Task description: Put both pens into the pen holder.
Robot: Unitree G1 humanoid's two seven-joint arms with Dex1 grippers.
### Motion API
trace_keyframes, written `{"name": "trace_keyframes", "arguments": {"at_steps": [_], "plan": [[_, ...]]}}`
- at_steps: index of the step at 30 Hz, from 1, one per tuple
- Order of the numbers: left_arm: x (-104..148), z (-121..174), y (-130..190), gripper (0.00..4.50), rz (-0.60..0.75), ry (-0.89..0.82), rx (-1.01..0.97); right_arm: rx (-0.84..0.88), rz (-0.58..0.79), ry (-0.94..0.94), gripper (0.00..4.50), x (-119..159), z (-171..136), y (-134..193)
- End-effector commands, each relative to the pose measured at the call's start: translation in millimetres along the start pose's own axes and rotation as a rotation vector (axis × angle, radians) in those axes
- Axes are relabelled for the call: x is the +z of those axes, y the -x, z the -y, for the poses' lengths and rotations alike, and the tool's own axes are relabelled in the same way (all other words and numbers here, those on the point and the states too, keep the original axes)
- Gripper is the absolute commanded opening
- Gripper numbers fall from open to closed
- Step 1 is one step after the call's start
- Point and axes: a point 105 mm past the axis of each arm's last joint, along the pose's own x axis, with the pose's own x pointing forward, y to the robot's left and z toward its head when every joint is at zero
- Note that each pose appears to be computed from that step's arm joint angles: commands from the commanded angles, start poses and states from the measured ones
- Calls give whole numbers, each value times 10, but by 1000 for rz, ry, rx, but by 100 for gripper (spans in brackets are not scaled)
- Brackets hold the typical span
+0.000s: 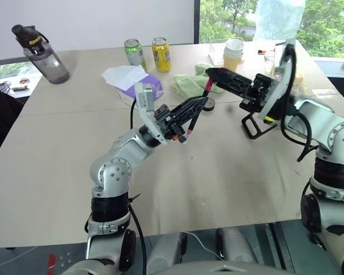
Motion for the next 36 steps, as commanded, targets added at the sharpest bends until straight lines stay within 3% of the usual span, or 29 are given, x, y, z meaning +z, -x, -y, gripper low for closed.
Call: {"name": "trace_keyframes", "arguments": {"at_steps": [1,8,10,17,19,22,26,29,32,36], "plan": [[80,108,-54,0,31,-35,-52,49,-24,21,326,-19,-158,-33],[39,117,-50,0,23,20,-54,60,-25,34,13,-19,-186,-41],[12,104,-37,95,3,34,-42,70,-25,35,6,-21,-200,-43],[5,1,36,342,-57,-39,16,80,21,96,6,73,-221,-36],[17,-42,120,448,-120,-107,24,1,7,262,6,141,-100,19],[-2,-64,251,448,-256,-211,8,-109,-58,567,6,240,67,107],[-51,-57,388,448,-405,-274,-26,-106,-121,837,6,404,72,149],[-100,-50,450,448,-485,-306,-49,-95,-242,1065,6,449,97,178],[-96,-52,447,448,-495,-332,-58,-69,-403,1279,6,415,174,217],[-62,-45,424,448,-483,-348,-61,-39,-538,1380,6,366,270,271]]}}
